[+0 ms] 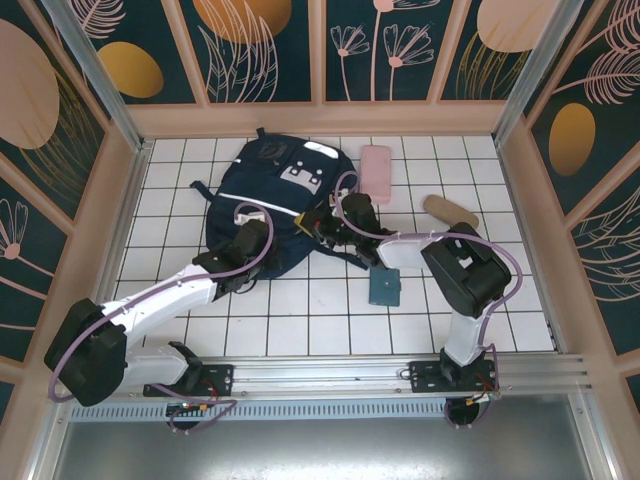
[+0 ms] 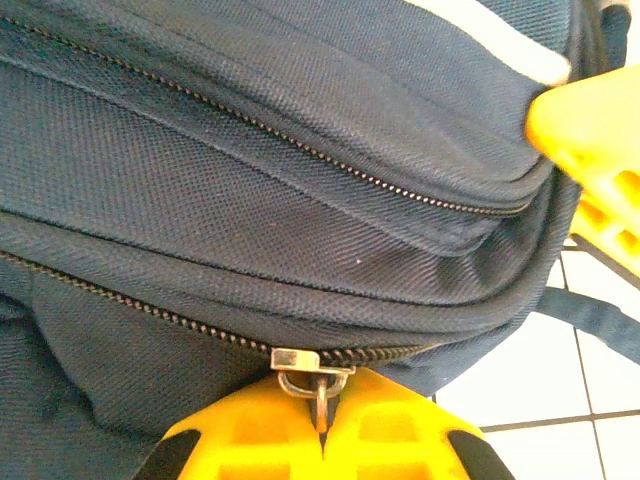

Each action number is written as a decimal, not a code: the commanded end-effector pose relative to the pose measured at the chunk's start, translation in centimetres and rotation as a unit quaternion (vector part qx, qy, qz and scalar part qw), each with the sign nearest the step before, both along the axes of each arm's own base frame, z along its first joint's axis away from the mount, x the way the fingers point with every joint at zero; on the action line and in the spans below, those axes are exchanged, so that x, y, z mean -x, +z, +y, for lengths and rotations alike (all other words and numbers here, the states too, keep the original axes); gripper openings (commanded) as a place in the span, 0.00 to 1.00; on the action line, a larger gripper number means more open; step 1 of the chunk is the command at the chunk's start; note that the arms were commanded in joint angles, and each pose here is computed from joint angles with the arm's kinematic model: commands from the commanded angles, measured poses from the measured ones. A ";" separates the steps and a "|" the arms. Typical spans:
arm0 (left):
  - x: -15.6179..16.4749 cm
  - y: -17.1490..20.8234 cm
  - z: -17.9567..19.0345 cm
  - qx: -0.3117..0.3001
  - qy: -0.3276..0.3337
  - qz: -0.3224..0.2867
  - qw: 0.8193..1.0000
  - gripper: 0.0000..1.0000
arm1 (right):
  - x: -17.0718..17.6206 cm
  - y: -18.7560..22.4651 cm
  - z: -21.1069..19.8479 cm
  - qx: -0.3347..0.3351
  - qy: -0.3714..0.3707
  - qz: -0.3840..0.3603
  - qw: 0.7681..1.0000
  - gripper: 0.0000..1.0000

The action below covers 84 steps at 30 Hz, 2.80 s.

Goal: Pack the student bag

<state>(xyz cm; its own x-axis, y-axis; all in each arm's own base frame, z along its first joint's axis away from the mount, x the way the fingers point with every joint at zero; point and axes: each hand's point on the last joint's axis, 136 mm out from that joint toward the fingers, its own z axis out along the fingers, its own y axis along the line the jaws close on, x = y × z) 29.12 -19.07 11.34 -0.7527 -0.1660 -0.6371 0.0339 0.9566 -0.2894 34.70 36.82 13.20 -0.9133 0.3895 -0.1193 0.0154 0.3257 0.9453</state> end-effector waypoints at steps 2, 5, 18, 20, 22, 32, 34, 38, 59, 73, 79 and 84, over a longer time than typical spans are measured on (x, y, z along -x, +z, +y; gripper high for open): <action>-0.8 2.1 1.8 -0.049 0.045 -0.025 0.997 0.00 | -3.5 1.5 -3.4 0.055 -0.074 -0.062 0.994 0.00; -0.5 1.6 4.2 -0.086 0.083 -0.006 0.993 0.00 | -4.6 1.2 -6.7 0.077 -0.111 -0.068 0.988 0.00; 0.2 0.1 13.2 -0.156 0.219 0.046 0.962 0.00 | -7.2 1.1 -12.7 0.106 -0.148 -0.082 0.980 0.00; -0.2 0.1 12.8 -0.147 0.216 0.044 0.964 0.00 | -7.2 1.3 -12.2 0.103 -0.134 -0.089 0.982 0.00; -0.6 0.3 12.4 -0.144 0.208 0.043 0.966 0.00 | -7.3 1.6 -11.9 0.100 -0.126 -0.093 0.983 0.00; -3.0 7.1 5.0 -0.032 0.054 -0.056 0.996 0.66 | -4.4 7.6 -7.1 -0.017 -0.010 -0.156 0.988 0.48; -3.3 8.1 3.4 -0.029 0.023 -0.076 0.996 0.66 | -3.8 7.9 -5.9 -0.020 0.006 -0.155 0.988 0.51; -3.9 8.3 -0.3 -0.050 -0.037 -0.093 0.994 0.63 | -3.4 8.9 -4.7 -0.046 0.018 -0.155 0.987 0.45; -8.0 7.4 -2.0 -0.287 -0.012 -0.165 0.944 0.38 | -4.6 11.3 -4.4 -0.077 0.024 -0.151 0.985 0.42; -8.9 13.1 -5.3 -0.181 -0.026 -0.206 0.961 0.00 | -3.0 4.8 -15.4 0.212 -0.101 -0.147 0.961 0.63; -8.8 13.2 -6.1 -0.160 -0.036 -0.206 0.965 0.00 | 1.3 -0.7 -20.8 0.336 -0.122 -0.086 0.930 0.67; -8.7 12.9 -6.5 -0.144 -0.042 -0.202 0.968 0.00 | 6.1 -5.4 -21.8 0.355 -0.096 -0.022 0.929 0.68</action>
